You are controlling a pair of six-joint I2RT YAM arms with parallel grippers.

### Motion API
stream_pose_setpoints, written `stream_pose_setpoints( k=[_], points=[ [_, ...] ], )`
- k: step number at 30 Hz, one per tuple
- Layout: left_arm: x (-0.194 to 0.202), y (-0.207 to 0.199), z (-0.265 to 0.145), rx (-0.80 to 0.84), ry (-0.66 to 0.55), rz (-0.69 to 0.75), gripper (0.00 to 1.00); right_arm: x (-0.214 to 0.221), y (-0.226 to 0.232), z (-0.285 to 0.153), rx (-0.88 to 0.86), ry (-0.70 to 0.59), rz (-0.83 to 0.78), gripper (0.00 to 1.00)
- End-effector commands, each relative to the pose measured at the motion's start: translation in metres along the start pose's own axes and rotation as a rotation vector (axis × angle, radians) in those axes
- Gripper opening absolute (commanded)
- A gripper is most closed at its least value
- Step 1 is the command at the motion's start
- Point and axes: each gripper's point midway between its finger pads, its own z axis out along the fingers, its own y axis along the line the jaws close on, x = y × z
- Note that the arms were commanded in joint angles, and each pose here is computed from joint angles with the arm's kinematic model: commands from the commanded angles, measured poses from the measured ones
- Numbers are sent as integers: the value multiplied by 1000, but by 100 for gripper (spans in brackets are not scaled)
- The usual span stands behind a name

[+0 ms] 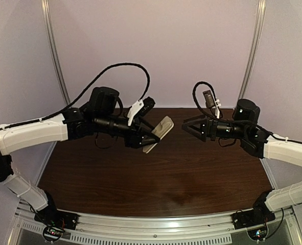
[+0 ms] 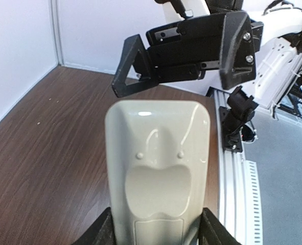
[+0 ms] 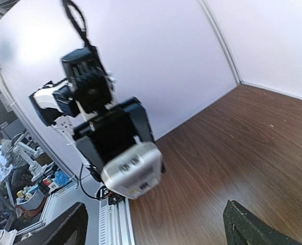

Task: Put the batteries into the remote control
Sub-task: Pass from the left arm to the right

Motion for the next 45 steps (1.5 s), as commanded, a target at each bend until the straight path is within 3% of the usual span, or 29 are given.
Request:
stream_pose_setpoints(
  k=[1,5,16,24,30,34,36,42,45],
  points=[
    [-22,-30,-8,159,-134,21,33,-30,55,7,-188,-62,-133,93],
    [-38,-44,-20,216,-225,39,33,-33,81,17,-266,-66,-175,92],
    [-40,-54,-24,272,-254,51,33,-31,86,43,-302,-73,-163,89],
    [-38,-57,-24,292,-266,40,33,-25,105,56,-379,-50,-169,67],
    [-38,-57,-24,291,-273,40,32,-22,108,59,-389,-39,-171,42],
    [-37,-55,-25,279,-273,35,34,-20,106,61,-373,-21,-169,33],
    [-36,-53,-24,267,-267,26,45,-21,103,61,-347,-19,-170,28],
    [-27,-24,-47,172,-265,-49,95,-16,79,61,-194,57,-167,23],
    [-20,0,-68,61,-275,-92,97,4,46,61,-37,177,-155,22]
  ],
)
